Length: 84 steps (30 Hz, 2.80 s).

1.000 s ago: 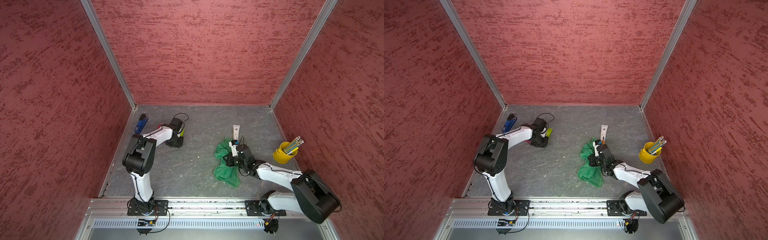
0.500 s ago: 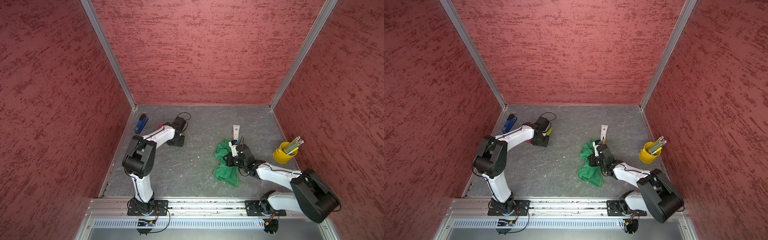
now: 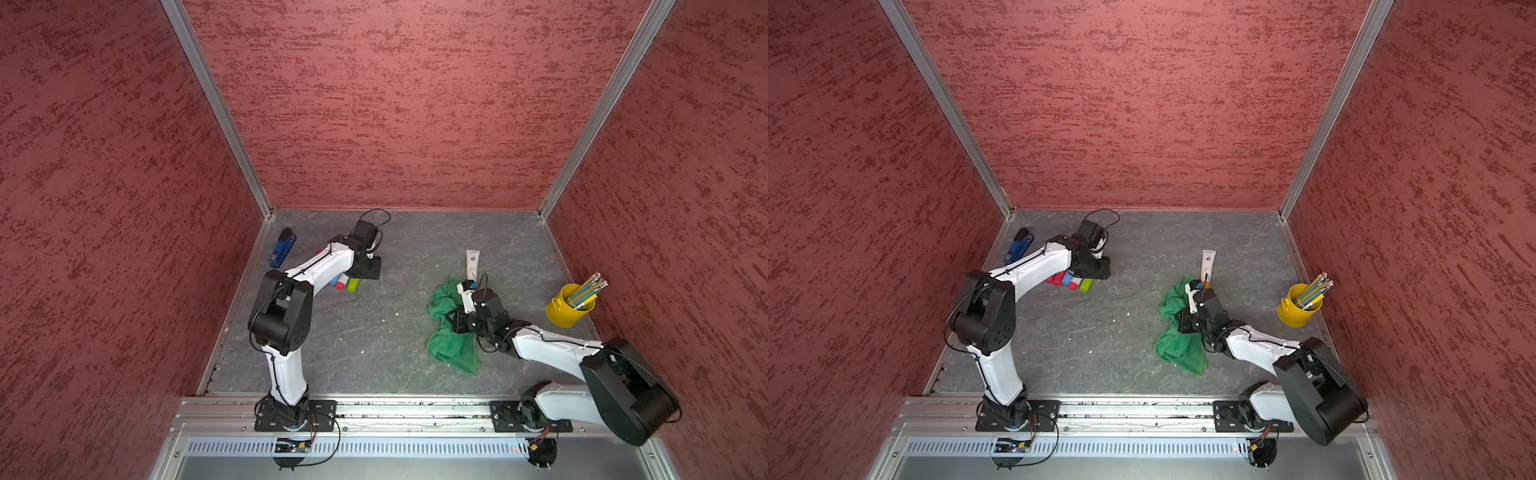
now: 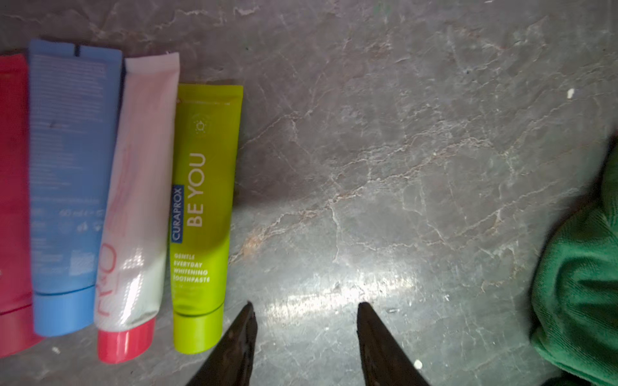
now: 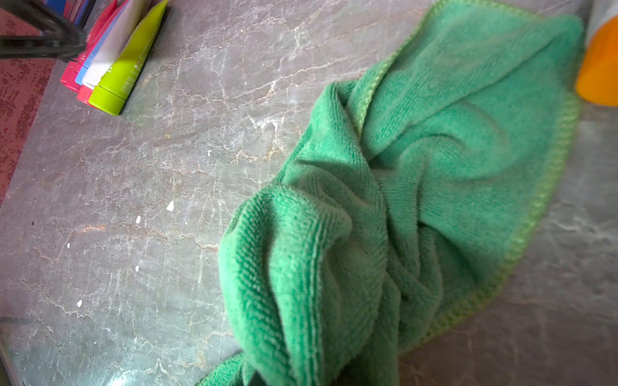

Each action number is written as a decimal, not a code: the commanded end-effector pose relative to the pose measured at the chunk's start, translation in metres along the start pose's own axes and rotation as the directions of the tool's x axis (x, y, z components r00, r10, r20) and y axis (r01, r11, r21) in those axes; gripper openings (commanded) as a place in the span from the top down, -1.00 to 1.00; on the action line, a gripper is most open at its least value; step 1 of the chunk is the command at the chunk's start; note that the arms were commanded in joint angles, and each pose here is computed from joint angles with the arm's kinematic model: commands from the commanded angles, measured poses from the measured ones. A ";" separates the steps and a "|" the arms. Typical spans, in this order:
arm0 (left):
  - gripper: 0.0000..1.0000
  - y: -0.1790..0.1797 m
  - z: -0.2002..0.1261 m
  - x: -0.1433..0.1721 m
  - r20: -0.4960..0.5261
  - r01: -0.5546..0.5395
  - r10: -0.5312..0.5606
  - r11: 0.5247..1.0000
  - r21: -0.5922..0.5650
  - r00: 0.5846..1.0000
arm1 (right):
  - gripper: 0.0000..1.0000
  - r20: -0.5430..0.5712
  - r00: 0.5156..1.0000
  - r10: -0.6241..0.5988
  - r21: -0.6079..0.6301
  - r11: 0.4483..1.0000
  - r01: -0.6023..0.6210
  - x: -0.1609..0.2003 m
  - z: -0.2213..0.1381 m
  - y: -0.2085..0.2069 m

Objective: Wipe the surface of the toothpaste tube
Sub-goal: Place the toothpaste at the center of the board, then move the toothpaste to the center of the board.

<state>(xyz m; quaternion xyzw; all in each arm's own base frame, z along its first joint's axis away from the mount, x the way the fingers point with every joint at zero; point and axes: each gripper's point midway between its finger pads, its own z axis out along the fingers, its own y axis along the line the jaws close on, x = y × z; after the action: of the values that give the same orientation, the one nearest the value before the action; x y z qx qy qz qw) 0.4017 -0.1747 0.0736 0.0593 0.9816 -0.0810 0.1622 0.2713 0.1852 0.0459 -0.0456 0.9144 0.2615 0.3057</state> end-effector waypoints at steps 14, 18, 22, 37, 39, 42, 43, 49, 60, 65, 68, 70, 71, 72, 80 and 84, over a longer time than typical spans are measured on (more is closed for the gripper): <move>-0.03 -0.001 0.017 -0.015 0.003 -0.012 0.012 0.999 0.039 1.000 | 1.00 0.000 1.000 -0.017 -0.026 1.000 0.017 -0.001 0.001 0.004; -0.12 -0.046 -0.018 -0.033 0.119 -0.054 0.040 0.992 0.117 0.992 | 1.00 -0.020 0.999 0.033 -0.094 0.995 -0.035 0.012 -0.005 0.014; -0.22 -0.105 -0.046 -0.046 0.235 -0.106 0.057 0.973 0.204 0.970 | 1.00 -0.034 0.994 0.108 -0.113 0.987 -0.111 0.036 -0.018 0.011; -0.44 -0.261 -0.014 -0.038 0.282 -0.227 0.117 0.889 0.397 0.952 | 1.00 -0.090 0.946 0.312 -0.158 0.933 -0.322 0.077 -0.048 0.007; -0.45 -0.268 -0.007 -0.035 0.273 -0.219 0.107 0.880 0.421 0.956 | 1.00 -0.088 0.942 0.325 -0.166 0.927 -0.335 0.076 -0.051 0.009; -0.48 -0.285 0.003 -0.035 0.258 -0.215 0.100 0.857 0.467 0.961 | 1.00 -0.090 0.942 0.324 -0.149 0.931 -0.334 0.076 -0.052 0.007; -0.49 -0.291 0.005 -0.035 0.254 -0.219 0.106 0.854 0.472 0.961 | 1.00 -0.092 0.942 0.323 -0.148 0.931 -0.334 0.076 -0.052 0.007; -0.52 -0.313 0.022 -0.040 0.243 -0.228 0.120 0.843 0.487 0.963 | 1.00 -0.072 0.939 0.337 -0.158 0.925 -0.345 0.072 -0.055 0.008; -0.52 -0.333 0.073 -0.023 0.166 -0.216 0.156 0.861 0.460 0.974 | 1.00 -0.066 0.940 0.335 -0.208 0.917 -0.341 0.060 -0.058 0.021; -0.45 -0.331 0.087 -0.014 0.160 -0.246 0.199 0.894 0.375 0.967 | 1.00 -0.054 0.944 0.327 -0.228 0.916 -0.330 0.053 -0.060 0.026; -0.38 -0.323 0.093 -0.012 0.161 -0.253 0.210 0.912 0.323 0.964 | 1.00 -0.054 0.945 0.322 -0.233 0.916 -0.325 0.052 -0.061 0.027; -0.28 -0.316 0.099 -0.010 0.154 -0.253 0.215 0.922 0.294 0.964 | 1.00 -0.055 0.946 0.319 -0.238 0.916 -0.322 0.052 -0.061 0.028; -0.24 -0.313 0.101 -0.010 0.154 -0.253 0.217 0.927 0.278 0.964 | 1.00 -0.054 0.947 0.317 -0.242 0.916 -0.320 0.051 -0.062 0.029; -0.18 -0.309 0.103 -0.008 0.151 -0.254 0.221 0.932 0.260 0.963 | 1.00 -0.051 0.947 0.316 -0.244 0.916 -0.319 0.050 -0.062 0.030; 0.37 -0.278 0.108 -0.011 0.145 -0.261 0.238 0.951 0.164 0.960 | 1.00 -0.032 0.956 0.293 -0.264 0.920 -0.290 0.039 -0.063 0.036; 0.57 -0.268 0.099 -0.017 0.158 -0.240 0.211 0.950 0.198 0.965 | 1.00 -0.026 0.960 0.278 -0.268 0.923 -0.275 0.036 -0.062 0.038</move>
<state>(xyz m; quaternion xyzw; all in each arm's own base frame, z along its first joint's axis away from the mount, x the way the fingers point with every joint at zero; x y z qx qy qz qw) 0.4037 -0.4836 0.0300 0.1927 0.9317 -0.1953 0.2382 0.1920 0.1798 0.0637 0.0712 0.8803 0.4042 0.2380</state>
